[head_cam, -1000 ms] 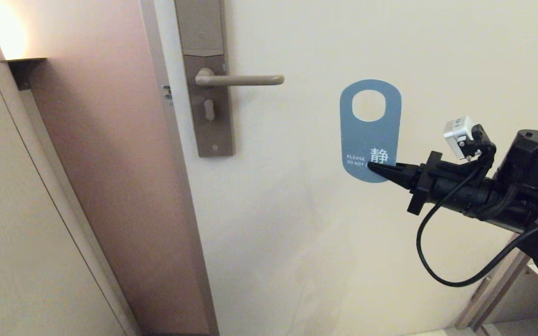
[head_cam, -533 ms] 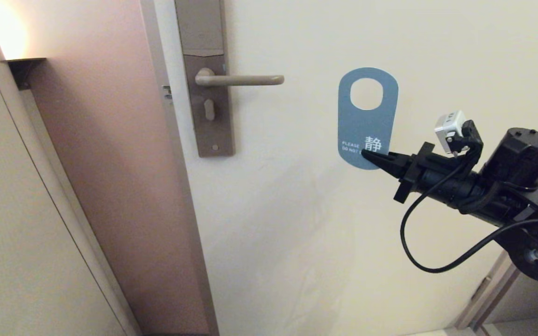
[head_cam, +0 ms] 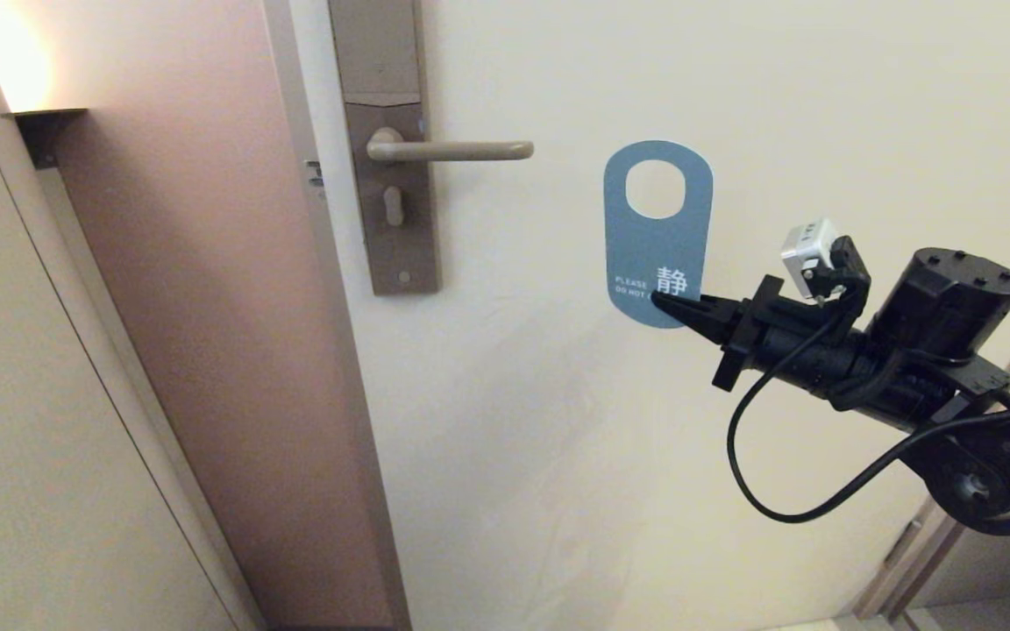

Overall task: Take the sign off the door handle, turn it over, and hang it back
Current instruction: Hang the sign back with the other side facing out

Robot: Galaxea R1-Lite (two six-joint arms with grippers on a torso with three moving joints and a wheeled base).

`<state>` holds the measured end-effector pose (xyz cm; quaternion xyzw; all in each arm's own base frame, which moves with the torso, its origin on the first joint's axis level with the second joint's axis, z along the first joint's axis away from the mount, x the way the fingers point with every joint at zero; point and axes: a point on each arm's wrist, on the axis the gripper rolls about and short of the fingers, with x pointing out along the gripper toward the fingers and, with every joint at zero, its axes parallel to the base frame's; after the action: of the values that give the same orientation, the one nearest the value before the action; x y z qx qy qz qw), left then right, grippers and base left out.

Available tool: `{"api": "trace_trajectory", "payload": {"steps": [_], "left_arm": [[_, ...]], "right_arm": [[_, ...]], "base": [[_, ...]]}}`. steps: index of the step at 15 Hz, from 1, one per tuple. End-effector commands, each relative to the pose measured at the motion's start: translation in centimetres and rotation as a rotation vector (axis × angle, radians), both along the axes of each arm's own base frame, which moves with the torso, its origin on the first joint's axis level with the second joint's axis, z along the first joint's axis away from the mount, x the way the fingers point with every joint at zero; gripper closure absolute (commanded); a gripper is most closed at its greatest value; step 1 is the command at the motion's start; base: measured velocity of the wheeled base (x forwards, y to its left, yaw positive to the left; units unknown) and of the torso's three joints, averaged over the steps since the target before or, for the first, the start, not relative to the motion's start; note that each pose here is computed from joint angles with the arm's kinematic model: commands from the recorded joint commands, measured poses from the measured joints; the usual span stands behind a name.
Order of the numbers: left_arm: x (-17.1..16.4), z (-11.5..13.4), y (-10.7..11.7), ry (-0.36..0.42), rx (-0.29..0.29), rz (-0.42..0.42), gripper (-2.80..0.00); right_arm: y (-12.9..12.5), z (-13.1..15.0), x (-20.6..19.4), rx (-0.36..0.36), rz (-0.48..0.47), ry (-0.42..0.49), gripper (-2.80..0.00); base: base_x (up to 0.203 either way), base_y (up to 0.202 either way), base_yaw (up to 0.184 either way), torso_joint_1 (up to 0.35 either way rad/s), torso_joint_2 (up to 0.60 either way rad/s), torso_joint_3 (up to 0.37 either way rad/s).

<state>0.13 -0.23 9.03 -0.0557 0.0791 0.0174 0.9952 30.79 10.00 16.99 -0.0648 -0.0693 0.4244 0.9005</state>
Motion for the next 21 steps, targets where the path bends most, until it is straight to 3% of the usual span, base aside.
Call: {"api": "trace_trajectory", "payload": {"steps": [1,3,6,9,11,13,14,18,21], "left_arm": [[0.1,0.0,0.0,0.004,-0.031,0.005,0.0],[0.1,0.0,0.0,0.004,0.026,-0.004,0.0],[0.0,0.1,0.1,0.003,0.182,0.022,0.0],[0.2,1.2,0.2,-0.098,0.272,0.044,0.0],[0.1,1.7,0.3,-0.131,0.273,0.115,0.0],[0.1,0.9,0.5,-0.051,0.239,0.172,0.0],[0.0,0.4,0.5,-0.007,0.225,0.175,0.0],[0.0,0.1,0.4,0.027,0.248,0.16,0.0],[0.0,0.0,0.4,0.029,0.21,0.14,0.0]], "right_arm": [[0.1,-0.2,0.1,-0.002,0.004,0.002,0.0],[0.1,-0.3,0.2,-0.002,0.004,0.004,0.0],[0.0,-0.4,0.3,-0.002,-0.008,0.006,0.0],[0.0,-0.4,0.3,0.0,-0.039,0.004,0.0],[0.0,-0.3,0.3,0.003,-0.039,-0.005,0.0],[0.0,-0.2,0.3,0.008,-0.042,-0.021,0.0],[0.0,-0.2,0.3,0.008,-0.042,-0.021,0.0],[0.0,-0.2,0.2,0.01,-0.041,-0.023,0.0],[0.0,-0.1,0.3,0.011,-0.04,-0.027,0.0]], "base": [[0.0,0.0,0.0,0.0,0.0,0.0],[0.0,0.0,0.0,0.0,0.0,0.0],[0.0,0.0,0.0,0.0,0.0,0.0],[0.0,0.0,0.0,0.0,0.0,0.0],[0.0,0.0,0.0,0.0,0.0,0.0],[0.0,0.0,0.0,0.0,0.0,0.0],[0.0,0.0,0.0,0.0,0.0,0.0],[0.0,0.0,0.0,0.0,0.0,0.0],[0.0,0.0,0.0,0.0,0.0,0.0]]}}
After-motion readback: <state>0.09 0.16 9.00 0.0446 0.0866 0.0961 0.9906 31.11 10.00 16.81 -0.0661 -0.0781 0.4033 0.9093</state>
